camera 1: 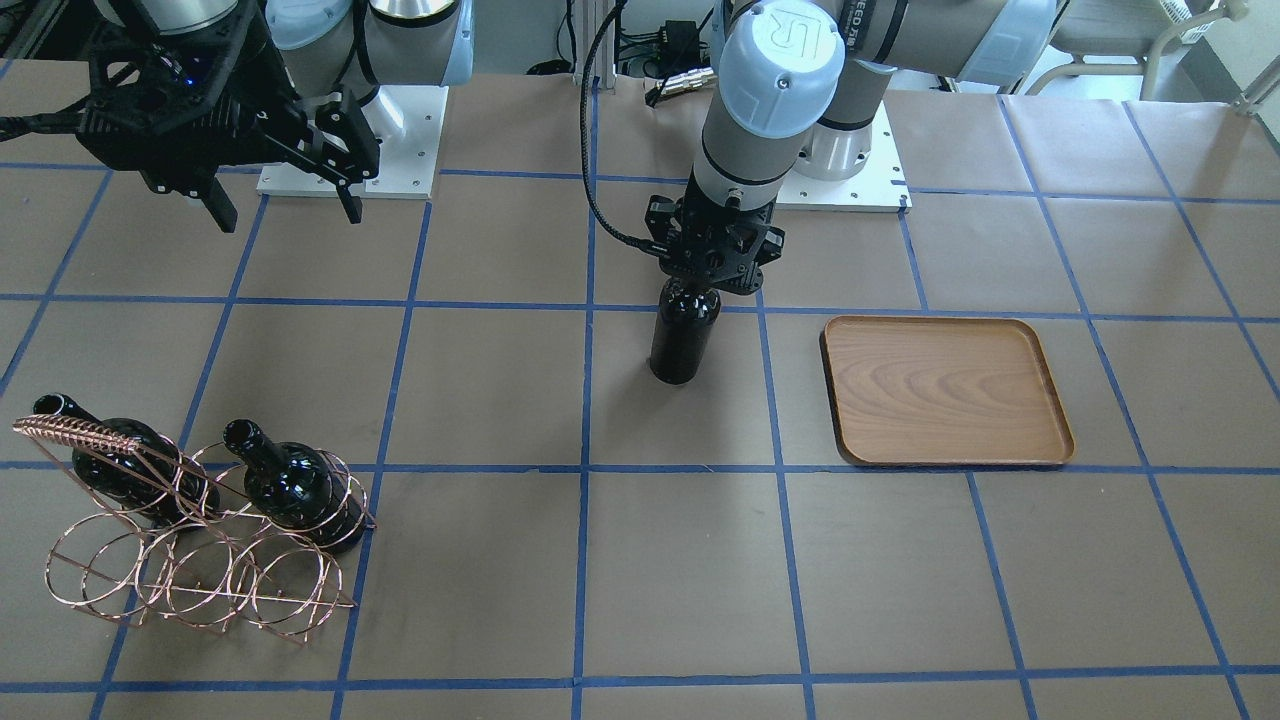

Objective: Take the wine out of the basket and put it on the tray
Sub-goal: 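Close the left gripper on the bottle neck, then lift the bottle with the left gripper and tilt it over the tray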

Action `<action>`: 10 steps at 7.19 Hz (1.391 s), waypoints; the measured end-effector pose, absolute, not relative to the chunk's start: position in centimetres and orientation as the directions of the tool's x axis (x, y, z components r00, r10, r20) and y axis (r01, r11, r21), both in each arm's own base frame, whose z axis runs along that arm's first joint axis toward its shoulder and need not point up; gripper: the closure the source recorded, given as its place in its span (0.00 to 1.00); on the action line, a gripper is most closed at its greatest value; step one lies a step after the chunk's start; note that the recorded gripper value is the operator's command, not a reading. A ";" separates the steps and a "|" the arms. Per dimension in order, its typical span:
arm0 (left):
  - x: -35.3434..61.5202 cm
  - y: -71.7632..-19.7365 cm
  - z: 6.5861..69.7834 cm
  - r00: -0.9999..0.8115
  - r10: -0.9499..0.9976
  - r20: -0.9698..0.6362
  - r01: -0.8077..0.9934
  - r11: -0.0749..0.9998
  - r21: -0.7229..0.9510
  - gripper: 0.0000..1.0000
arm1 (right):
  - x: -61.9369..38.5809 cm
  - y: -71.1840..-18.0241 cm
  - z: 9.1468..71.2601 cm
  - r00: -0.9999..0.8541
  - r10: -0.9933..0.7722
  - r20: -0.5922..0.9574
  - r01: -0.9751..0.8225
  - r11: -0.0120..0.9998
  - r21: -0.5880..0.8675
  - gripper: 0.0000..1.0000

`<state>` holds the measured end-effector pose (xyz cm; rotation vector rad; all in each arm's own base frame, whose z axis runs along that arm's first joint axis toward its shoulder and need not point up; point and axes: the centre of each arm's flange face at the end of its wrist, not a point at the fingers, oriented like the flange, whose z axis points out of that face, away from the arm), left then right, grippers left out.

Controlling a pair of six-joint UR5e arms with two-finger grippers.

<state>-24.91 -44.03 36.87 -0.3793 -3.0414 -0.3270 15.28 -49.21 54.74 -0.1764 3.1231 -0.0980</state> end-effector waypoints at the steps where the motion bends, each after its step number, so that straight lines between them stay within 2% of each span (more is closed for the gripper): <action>1: -24.9 -44.1 37.1 -0.968 0.237 0.084 0.249 0.947 0.202 1.00 | 15.3 -49.2 54.7 -0.994 -0.113 -0.008 -0.113 0.992 -0.063 0.00; 4: -22.3 -45.8 41.8 -0.968 0.245 0.044 0.249 0.955 0.162 1.00 | 15.3 -49.2 54.7 -0.993 -0.114 -0.008 -0.113 0.992 -0.063 0.00; 7: -8.8 -49.5 46.8 -0.968 0.247 -0.039 0.239 0.960 0.149 1.00 | 15.3 -49.2 54.7 -0.993 -0.115 -0.008 -0.114 0.992 -0.060 0.00; 10: 3.8 -49.6 45.3 -0.973 0.233 -0.004 0.228 0.956 0.185 1.00 | 15.3 -49.2 54.6 -0.993 -0.115 -0.008 -0.114 0.992 -0.060 0.00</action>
